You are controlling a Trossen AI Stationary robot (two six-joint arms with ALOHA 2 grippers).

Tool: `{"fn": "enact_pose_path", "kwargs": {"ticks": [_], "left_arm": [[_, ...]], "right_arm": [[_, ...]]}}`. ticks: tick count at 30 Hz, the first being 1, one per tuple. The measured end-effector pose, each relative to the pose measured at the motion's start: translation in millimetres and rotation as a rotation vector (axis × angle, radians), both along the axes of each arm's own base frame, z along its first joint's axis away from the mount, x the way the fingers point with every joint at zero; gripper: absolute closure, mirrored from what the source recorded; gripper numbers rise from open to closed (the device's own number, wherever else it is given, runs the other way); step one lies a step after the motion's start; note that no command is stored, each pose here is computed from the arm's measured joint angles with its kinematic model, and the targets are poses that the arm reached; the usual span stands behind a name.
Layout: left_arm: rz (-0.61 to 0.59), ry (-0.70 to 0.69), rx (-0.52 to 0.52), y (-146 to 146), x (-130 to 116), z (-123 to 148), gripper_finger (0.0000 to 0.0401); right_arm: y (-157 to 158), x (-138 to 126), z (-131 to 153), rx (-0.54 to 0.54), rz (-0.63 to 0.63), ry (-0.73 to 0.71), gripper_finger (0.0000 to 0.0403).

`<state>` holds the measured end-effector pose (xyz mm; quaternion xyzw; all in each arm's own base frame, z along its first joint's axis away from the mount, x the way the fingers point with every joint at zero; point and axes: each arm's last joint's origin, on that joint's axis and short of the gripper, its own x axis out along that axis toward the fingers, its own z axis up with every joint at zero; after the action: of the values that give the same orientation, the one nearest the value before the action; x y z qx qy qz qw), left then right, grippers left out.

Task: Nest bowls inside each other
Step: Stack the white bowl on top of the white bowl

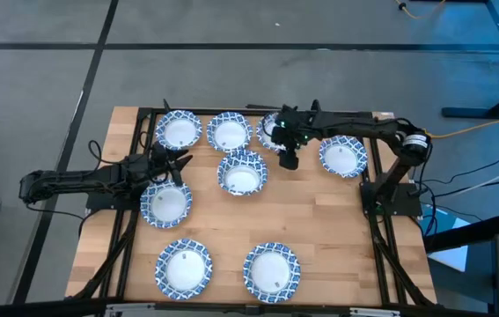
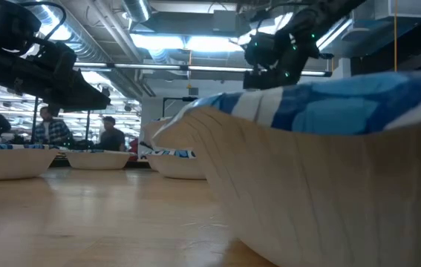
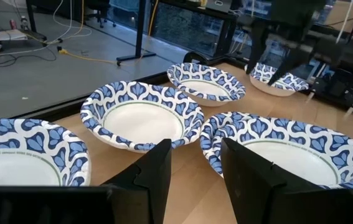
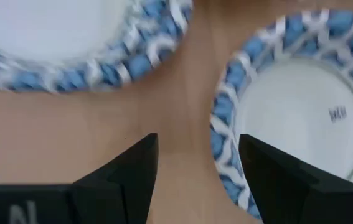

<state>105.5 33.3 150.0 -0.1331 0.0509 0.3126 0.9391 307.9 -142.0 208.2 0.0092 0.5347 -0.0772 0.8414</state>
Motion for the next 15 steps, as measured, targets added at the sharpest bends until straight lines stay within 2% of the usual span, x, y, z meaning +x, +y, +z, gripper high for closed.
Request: {"fn": "enact_pose_path", "kwargs": {"ticks": [9,15], "left_arm": [[0.012,-0.001,0.002,0,0,0,0.0268],[0.013,-0.001,0.002,0,0,0,0.0268]], "right_arm": [[0,-3,-19,-0.053,-0.019,-0.025,0.0203],[1,-9,-29,-0.089,-0.041,0.027,0.0231]]}}
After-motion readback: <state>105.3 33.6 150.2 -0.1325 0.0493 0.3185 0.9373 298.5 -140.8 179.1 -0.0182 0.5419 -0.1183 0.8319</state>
